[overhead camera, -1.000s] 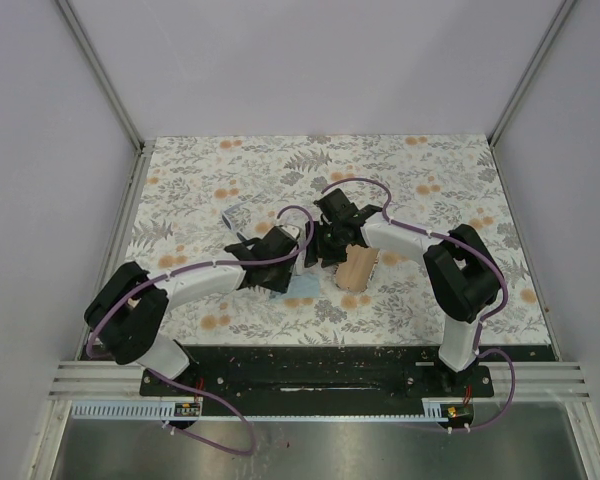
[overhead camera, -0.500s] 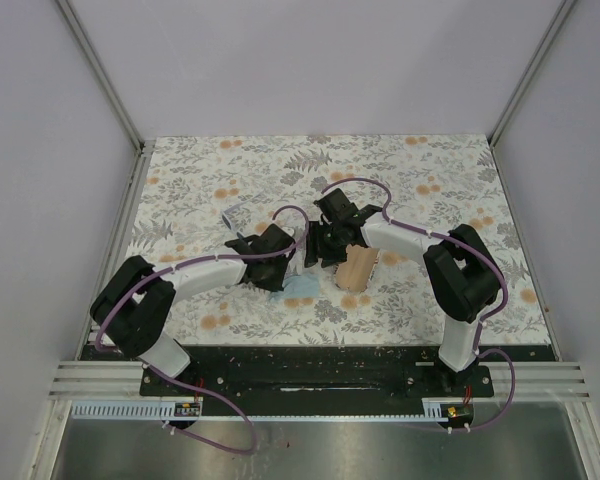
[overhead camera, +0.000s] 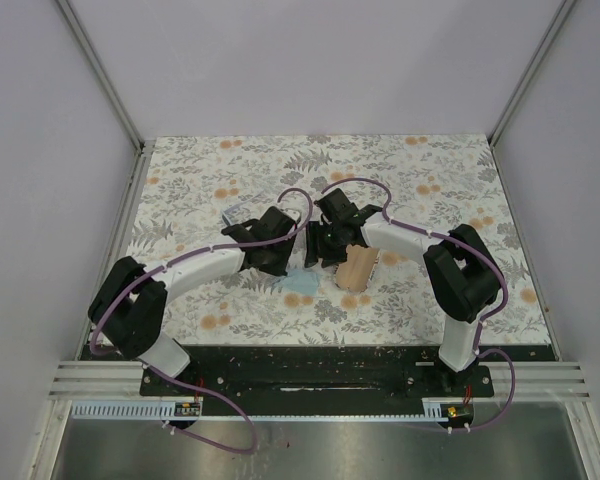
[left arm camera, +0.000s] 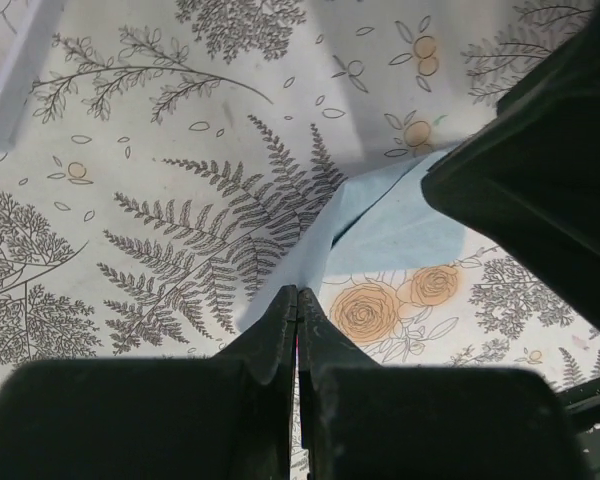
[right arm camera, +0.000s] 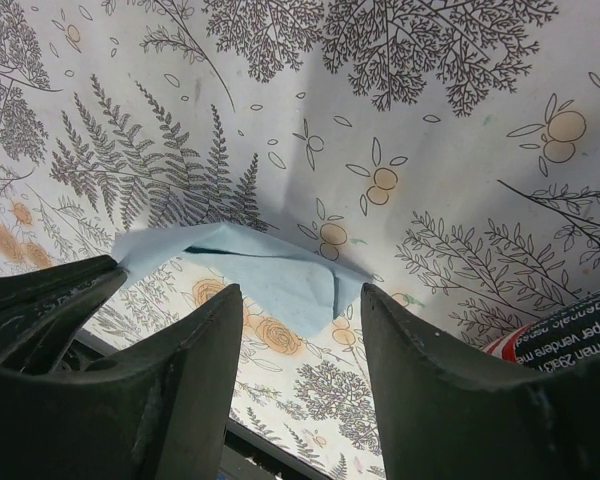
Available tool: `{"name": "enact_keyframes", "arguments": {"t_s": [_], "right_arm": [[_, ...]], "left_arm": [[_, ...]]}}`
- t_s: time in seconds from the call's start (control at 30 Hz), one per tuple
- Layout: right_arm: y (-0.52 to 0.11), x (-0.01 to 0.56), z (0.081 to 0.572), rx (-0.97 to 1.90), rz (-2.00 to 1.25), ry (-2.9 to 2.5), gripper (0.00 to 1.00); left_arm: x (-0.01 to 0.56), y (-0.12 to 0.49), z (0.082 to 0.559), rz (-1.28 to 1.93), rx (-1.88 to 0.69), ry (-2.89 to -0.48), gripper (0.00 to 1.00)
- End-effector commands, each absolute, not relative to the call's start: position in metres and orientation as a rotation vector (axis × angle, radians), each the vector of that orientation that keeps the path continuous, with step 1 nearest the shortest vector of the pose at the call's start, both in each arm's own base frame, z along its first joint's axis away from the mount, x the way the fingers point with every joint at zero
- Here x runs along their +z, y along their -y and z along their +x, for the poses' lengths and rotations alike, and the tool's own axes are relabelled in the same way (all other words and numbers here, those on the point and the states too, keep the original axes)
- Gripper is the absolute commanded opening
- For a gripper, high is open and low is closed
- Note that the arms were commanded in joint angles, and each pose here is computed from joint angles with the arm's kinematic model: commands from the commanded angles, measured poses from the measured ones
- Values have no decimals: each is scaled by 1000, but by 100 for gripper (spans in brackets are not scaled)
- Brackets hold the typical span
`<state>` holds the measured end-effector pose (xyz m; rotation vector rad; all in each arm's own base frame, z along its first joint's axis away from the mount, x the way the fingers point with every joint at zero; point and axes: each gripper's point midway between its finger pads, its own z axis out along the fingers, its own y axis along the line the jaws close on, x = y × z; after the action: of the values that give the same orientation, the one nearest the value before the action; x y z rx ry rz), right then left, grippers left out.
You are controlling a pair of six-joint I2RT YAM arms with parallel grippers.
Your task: Organize the sunglasses
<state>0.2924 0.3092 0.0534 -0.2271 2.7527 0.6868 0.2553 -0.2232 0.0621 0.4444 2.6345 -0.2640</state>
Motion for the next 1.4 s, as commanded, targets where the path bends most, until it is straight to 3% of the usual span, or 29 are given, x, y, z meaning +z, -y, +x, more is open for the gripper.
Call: {"name": "enact_keyframes", "arguments": {"t_s": [0.0,0.33,0.77,1.37], "right_arm": [[-309,66,298,685,-230,-2722,59],[-309,63,295,689,-242,-2739,59],[-306,64,284,704,-219,-2763,61],[-313,67,295,753,-671,-2452,62]], "left_arm": [[83,240,250,553,-361,-2583,0],[62,237,189,651,-383,-2644,0],[83,226,240,433,-270,-2564,0],[73,220,284,373,-207,-2560,0]]}}
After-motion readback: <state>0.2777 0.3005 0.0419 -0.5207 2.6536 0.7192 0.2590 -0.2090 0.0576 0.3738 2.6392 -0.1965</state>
